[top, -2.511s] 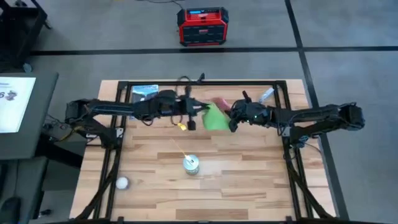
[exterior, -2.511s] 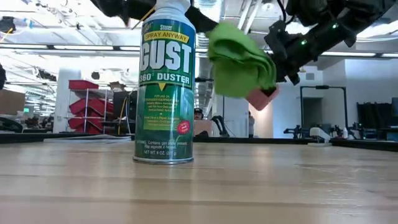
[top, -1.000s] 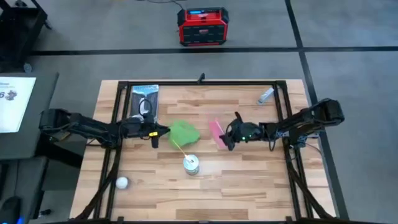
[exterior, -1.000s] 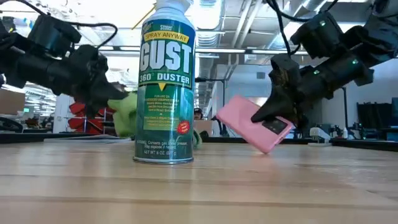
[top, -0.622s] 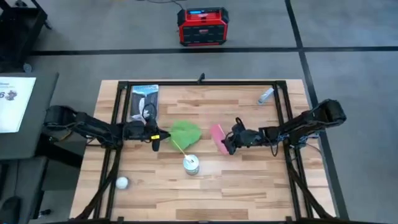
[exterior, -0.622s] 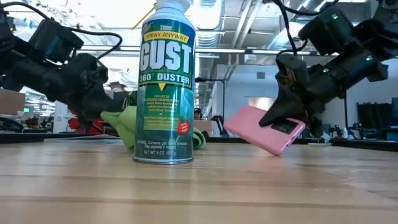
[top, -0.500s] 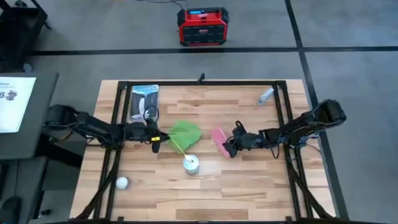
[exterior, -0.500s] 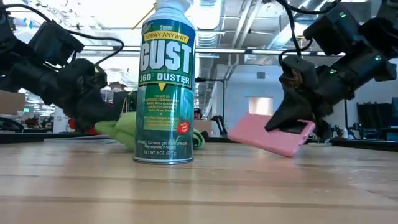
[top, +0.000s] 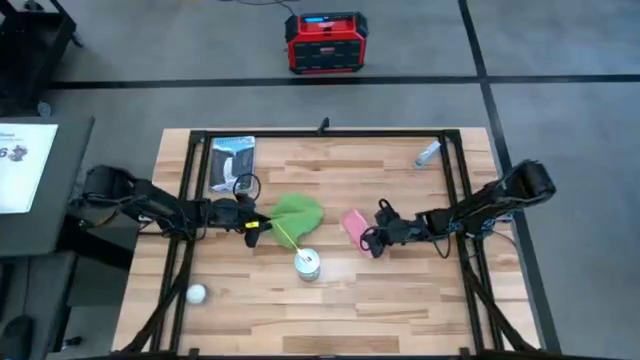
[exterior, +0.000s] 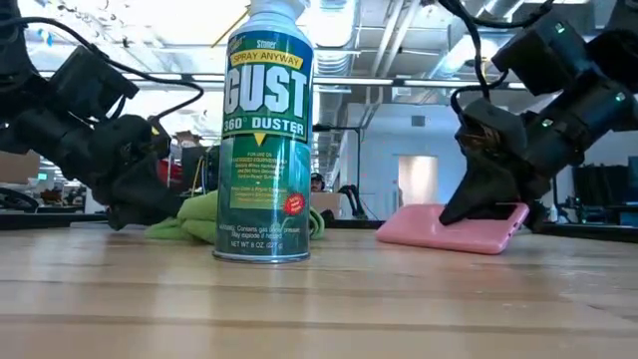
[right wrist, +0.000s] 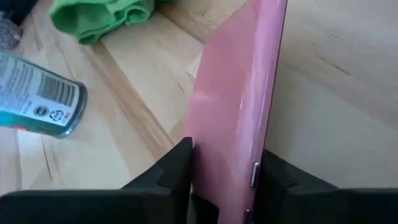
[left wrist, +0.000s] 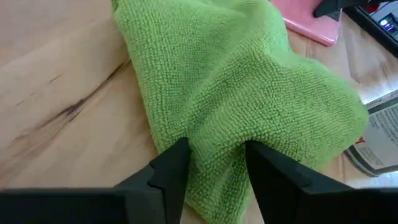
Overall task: Apply microfiber cloth
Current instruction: Wipe the back of the black cellphone with the green microfiber cloth
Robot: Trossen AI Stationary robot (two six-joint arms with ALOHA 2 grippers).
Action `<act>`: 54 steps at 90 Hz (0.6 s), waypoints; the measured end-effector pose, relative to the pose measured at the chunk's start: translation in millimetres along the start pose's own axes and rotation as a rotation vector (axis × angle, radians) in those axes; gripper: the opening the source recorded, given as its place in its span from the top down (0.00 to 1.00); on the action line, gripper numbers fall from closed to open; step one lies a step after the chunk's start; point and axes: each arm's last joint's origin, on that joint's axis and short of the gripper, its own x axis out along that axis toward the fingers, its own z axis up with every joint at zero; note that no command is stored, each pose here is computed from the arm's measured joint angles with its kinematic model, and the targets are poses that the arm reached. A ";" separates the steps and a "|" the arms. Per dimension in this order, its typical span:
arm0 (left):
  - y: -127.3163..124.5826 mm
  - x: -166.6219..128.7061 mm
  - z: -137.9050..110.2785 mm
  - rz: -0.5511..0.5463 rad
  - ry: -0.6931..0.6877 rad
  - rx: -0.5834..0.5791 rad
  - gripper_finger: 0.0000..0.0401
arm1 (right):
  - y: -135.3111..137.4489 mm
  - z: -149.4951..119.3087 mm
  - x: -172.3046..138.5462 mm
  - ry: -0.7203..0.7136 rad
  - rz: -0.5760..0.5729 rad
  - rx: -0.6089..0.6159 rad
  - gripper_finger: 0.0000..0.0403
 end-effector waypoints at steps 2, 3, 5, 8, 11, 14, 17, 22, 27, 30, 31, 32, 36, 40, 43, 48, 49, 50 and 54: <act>-0.3 0.2 0.4 -0.001 -0.001 0.004 0.65 | -0.6 0.7 -1.2 0.003 -0.006 -0.001 0.69; -0.5 0.3 0.7 -0.001 -0.002 0.006 0.65 | -1.0 1.3 -1.9 0.004 -0.008 -0.002 0.69; -0.9 0.5 1.2 -0.002 -0.004 0.012 0.65 | -1.6 2.3 -3.6 0.007 -0.012 -0.003 0.68; -1.3 0.8 1.8 -0.004 -0.005 0.020 0.64 | -2.8 4.0 -6.7 0.011 -0.023 -0.007 0.66; -1.6 1.0 2.3 -0.004 -0.007 0.027 0.64 | -3.8 5.9 -10.4 0.011 -0.030 -0.013 0.65; -2.3 1.5 3.3 -0.006 -0.009 0.035 0.64 | -3.9 8.4 -14.2 0.007 -0.029 -0.016 0.63; -3.3 2.1 4.6 -0.008 -0.013 0.043 0.64 | -3.5 11.7 -18.6 -0.005 -0.025 -0.016 0.62; -4.9 2.5 6.9 -0.017 -0.028 0.049 0.64 | -2.3 17.5 -26.3 -0.030 -0.012 -0.018 0.60; -6.3 2.2 9.0 -0.030 -0.048 0.050 0.64 | -1.7 22.3 -33.9 -0.046 -0.001 -0.018 0.59; -7.3 2.0 10.5 -0.040 -0.063 0.051 0.64 | -1.6 24.4 -38.4 -0.054 0.004 -0.016 0.58; -7.6 1.9 11.1 -0.043 -0.068 0.053 0.64 | -1.6 25.1 -39.8 -0.056 0.006 -0.016 0.58; -8.0 1.9 11.6 -0.046 -0.072 0.055 0.64 | -1.6 25.9 -41.3 -0.059 0.007 -0.014 0.57; -8.6 1.6 12.5 -0.049 -0.079 0.069 0.64 | -2.4 28.4 -46.5 -0.071 0.003 -0.016 0.57; -8.5 1.1 12.5 -0.047 -0.077 0.083 0.64 | -4.2 29.0 -51.3 -0.069 -0.011 -0.023 0.56; -8.2 1.1 12.5 -0.045 -0.076 0.092 0.64 | -6.3 29.0 -54.1 -0.061 -0.026 -0.026 0.56; -7.0 1.2 11.6 -0.035 -0.065 0.095 0.64 | -10.3 28.4 -58.4 -0.042 -0.055 -0.033 0.57; -6.7 1.3 11.5 -0.033 -0.063 0.094 0.64 | -11.1 28.3 -59.2 -0.038 -0.061 -0.034 0.57; -6.4 1.3 11.4 -0.030 -0.061 0.094 0.64 | -11.9 28.1 -59.9 -0.035 -0.067 -0.034 0.57; -5.2 1.5 10.7 -0.020 -0.051 0.094 0.64 | -14.8 27.7 -62.3 -0.026 -0.091 -0.036 0.57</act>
